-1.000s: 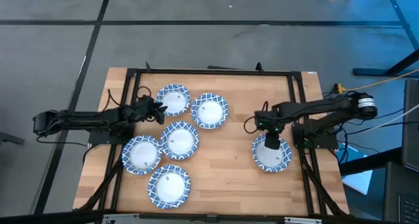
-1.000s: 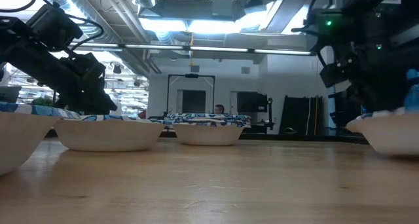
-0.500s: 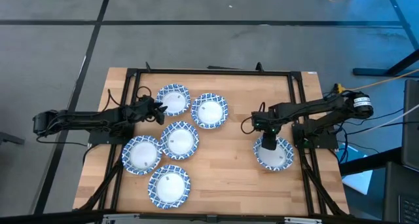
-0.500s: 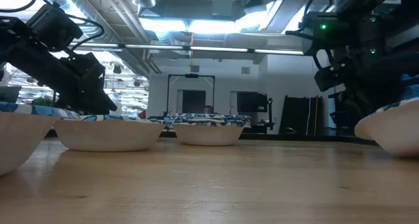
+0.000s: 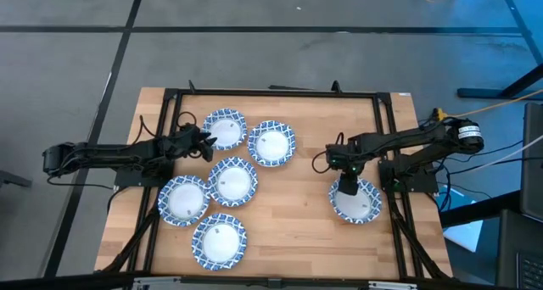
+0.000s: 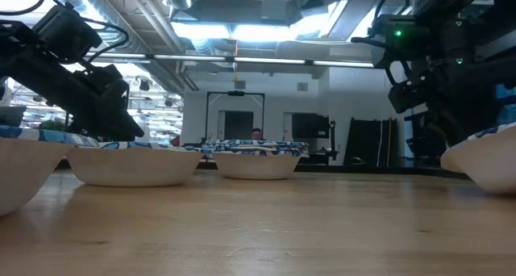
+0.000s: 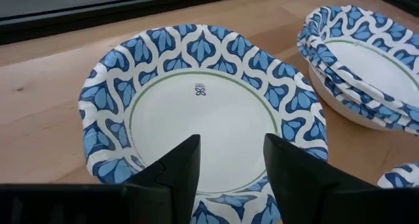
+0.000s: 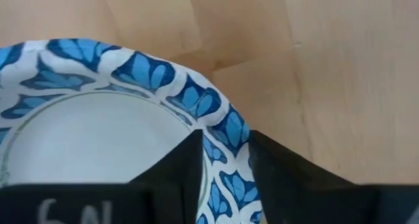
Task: Nest bowls inside each other
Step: Stack the white and blue bowl on the white and blue bowl on the table
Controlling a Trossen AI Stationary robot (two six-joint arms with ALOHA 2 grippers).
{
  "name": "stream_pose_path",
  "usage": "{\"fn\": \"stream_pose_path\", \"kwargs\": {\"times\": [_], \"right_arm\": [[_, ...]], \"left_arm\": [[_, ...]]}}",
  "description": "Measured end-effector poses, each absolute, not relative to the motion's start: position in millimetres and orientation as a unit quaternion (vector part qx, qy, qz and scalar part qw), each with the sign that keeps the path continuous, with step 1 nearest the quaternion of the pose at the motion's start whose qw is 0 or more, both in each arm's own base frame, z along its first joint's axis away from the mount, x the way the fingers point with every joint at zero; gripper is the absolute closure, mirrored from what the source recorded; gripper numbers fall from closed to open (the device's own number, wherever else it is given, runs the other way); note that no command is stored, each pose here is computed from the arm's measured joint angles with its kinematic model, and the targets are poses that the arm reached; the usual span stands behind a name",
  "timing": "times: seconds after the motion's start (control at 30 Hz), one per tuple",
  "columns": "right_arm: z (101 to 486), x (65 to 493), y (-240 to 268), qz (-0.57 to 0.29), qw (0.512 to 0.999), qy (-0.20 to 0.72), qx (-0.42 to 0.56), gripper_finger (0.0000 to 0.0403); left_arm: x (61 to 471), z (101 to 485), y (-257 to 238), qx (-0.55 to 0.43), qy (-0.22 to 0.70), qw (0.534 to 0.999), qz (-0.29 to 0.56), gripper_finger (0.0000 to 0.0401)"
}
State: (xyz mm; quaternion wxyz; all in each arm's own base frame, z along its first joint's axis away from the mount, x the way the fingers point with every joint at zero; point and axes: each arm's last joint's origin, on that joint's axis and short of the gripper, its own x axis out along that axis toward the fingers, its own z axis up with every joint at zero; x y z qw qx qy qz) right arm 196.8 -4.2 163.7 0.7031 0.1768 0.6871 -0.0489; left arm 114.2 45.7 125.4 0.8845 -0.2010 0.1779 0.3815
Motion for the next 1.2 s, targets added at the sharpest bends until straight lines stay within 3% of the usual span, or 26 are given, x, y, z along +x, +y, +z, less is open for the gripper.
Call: {"fn": "stream_pose_path", "kwargs": {"times": [0.3, 0.5, 0.8, 1.2], "right_arm": [[165, 197, -4, -0.048, 0.703, 0.687, 0.178, 0.0175], [173, 204, -5, -0.039, 0.717, 0.674, 0.171, 0.0149], [174, 204, -4, -0.041, 0.716, 0.675, 0.176, 0.0153], [174, 204, -2, -0.02, 0.714, 0.676, 0.18, 0.0242]], "left_arm": [[114, 125, 46, -0.191, 0.182, 0.886, 0.38, 0.0238], [114, 125, 46, -0.191, 0.181, 0.886, 0.381, 0.0238], [114, 125, 46, -0.191, 0.182, 0.886, 0.381, 0.0238], [114, 125, 46, -0.191, 0.181, 0.886, 0.382, 0.0238]]}}
